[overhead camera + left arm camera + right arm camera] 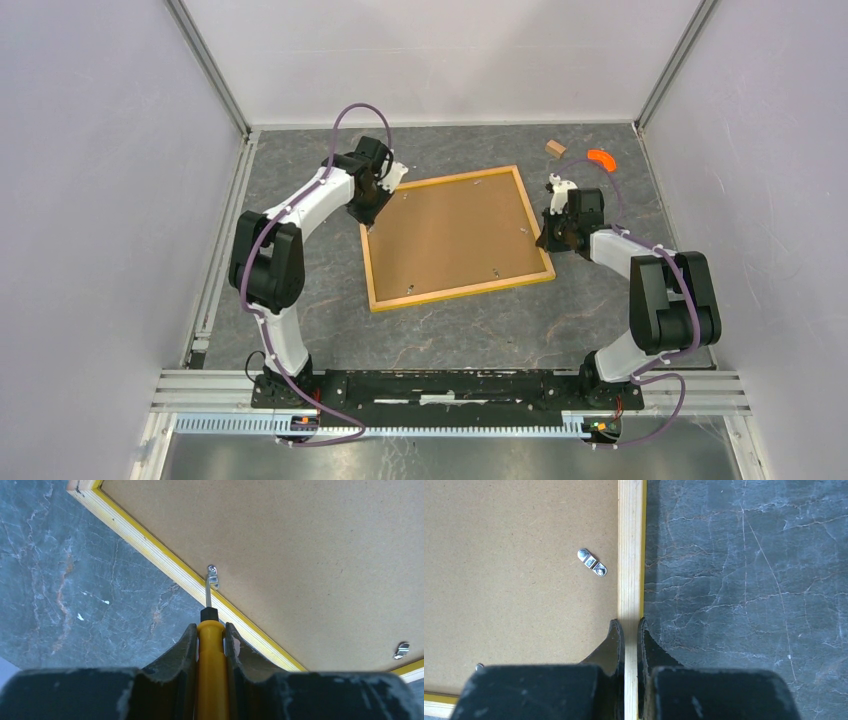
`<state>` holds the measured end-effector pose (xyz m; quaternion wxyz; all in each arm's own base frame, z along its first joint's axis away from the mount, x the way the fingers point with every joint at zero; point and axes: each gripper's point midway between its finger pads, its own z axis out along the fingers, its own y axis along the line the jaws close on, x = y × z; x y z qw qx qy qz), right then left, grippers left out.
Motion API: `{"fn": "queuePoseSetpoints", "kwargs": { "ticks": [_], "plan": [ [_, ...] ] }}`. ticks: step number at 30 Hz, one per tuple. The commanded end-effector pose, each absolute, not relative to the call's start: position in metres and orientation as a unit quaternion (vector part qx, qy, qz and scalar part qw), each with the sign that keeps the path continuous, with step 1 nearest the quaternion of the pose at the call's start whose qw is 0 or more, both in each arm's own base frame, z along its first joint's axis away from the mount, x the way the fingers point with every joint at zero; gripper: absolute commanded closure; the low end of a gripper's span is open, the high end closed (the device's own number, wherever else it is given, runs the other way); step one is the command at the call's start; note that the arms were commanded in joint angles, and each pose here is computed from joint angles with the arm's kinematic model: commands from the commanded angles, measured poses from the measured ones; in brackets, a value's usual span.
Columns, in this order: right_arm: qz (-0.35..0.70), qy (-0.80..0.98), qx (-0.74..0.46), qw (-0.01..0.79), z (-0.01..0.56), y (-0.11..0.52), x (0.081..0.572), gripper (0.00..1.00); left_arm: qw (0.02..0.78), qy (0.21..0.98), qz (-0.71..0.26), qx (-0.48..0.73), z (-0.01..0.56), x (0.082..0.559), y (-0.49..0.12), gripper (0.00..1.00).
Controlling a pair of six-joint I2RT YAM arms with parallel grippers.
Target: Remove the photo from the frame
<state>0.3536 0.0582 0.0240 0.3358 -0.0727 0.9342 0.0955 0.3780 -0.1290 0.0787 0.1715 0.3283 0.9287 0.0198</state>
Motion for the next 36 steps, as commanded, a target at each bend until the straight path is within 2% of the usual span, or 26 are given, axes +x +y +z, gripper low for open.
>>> {"fn": "queuePoseSetpoints", "kwargs": {
  "ticks": [1,9,22,28,36],
  "plan": [
    [0.07,0.97,-0.048,0.226,-0.016,0.047,0.305,1.0,0.091,0.954,-0.079,0.276,0.068,0.327,-0.158,0.98],
    [0.071,0.97,-0.043,0.228,-0.015,0.047,0.304,1.0,0.073,0.96,-0.103,0.252,0.063,0.319,-0.167,0.98],
    [0.072,0.967,-0.049,0.238,-0.012,0.047,0.3,1.0,0.135,0.95,-0.059,0.274,0.095,0.333,-0.144,0.98],
    [0.074,0.967,-0.051,0.237,-0.012,0.048,0.301,1.0,0.128,0.953,-0.04,0.27,0.09,0.337,-0.13,0.98],
    [0.076,0.967,-0.054,0.236,-0.013,0.048,0.299,1.0,0.158,0.952,-0.031,0.259,0.086,0.364,-0.133,0.98]
  ]
}}
